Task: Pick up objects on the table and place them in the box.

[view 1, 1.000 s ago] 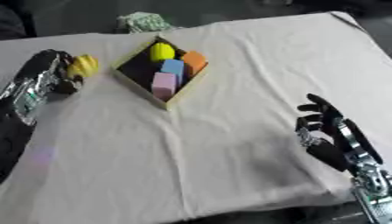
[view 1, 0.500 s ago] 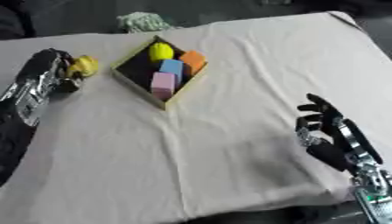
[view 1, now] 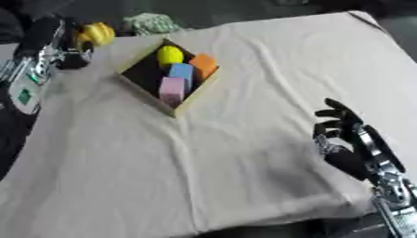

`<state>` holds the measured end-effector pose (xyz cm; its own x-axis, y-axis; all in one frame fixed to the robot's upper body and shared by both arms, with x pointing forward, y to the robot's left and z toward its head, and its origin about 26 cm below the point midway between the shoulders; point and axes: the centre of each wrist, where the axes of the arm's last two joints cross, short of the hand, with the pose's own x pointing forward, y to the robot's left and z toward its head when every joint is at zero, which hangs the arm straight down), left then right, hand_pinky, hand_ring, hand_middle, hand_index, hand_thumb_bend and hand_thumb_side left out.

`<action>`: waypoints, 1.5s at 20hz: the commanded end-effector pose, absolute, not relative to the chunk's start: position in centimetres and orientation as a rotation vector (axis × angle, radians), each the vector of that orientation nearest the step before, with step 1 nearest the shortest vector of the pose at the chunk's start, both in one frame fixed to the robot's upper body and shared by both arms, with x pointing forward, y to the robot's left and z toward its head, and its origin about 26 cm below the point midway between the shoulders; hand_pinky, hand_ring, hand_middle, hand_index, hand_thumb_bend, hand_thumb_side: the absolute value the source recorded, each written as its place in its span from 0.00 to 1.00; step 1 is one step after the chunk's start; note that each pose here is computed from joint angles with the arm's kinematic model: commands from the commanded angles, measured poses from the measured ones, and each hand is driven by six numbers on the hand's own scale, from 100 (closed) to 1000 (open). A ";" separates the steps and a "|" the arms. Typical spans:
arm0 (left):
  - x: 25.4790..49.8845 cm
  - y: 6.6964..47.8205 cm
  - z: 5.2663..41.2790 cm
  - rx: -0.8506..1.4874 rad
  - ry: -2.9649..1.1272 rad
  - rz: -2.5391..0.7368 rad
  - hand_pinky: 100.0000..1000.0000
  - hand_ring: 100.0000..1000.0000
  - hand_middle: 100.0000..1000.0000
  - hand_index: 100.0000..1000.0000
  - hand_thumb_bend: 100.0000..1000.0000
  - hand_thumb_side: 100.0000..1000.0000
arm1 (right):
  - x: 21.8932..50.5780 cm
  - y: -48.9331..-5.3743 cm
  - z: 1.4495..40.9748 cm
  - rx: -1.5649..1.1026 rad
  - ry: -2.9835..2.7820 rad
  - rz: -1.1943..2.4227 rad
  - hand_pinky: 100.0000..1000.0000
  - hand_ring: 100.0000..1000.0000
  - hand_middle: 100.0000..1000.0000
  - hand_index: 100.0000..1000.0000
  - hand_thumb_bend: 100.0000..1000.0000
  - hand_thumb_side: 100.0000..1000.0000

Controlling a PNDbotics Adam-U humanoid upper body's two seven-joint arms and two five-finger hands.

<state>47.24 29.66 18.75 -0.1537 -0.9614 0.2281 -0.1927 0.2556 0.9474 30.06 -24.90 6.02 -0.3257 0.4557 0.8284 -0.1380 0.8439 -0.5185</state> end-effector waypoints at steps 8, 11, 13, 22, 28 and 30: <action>47.5 23.1 18.6 0.981 -1.671 -1.201 0.32 0.31 0.26 0.49 0.00 0.00 | 30.3 -24.7 6.7 -0.237 -1.834 0.635 0.62 0.70 0.76 0.98 0.00 0.32; 47.6 22.6 17.6 0.969 -1.646 -1.237 0.35 0.34 0.29 0.52 0.00 0.00 | 30.3 -24.7 6.7 -0.234 -1.834 0.639 0.62 0.70 0.76 0.98 0.00 0.32; 47.5 22.5 16.9 0.959 -1.615 -1.270 0.44 0.42 0.37 0.61 0.03 0.00 | 30.3 -24.7 6.7 -0.234 -1.835 0.642 0.62 0.70 0.76 0.98 0.00 0.32; 46.9 24.4 17.8 0.939 -1.488 -1.454 0.71 0.70 0.71 0.85 0.65 0.41 | 30.4 -24.8 6.8 -0.247 -1.837 0.642 0.62 0.70 0.76 0.98 0.00 0.31; 45.2 25.9 21.4 0.986 -1.564 -1.434 0.71 0.71 0.73 0.85 0.66 0.45 | 30.4 -25.1 6.8 -0.265 -1.832 0.649 0.62 0.70 0.76 0.98 0.00 0.30; 44.5 26.3 22.5 0.985 -1.604 -1.414 0.71 0.71 0.72 0.85 0.64 0.45 | 30.4 -25.2 6.8 -0.270 -1.829 0.652 0.62 0.70 0.76 0.98 0.00 0.30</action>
<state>44.93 25.44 20.03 -0.4057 -0.9108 0.0764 -0.0023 0.0847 0.9964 30.24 -24.70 6.15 -0.3388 0.4643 0.8183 -0.1457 0.8334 -0.5332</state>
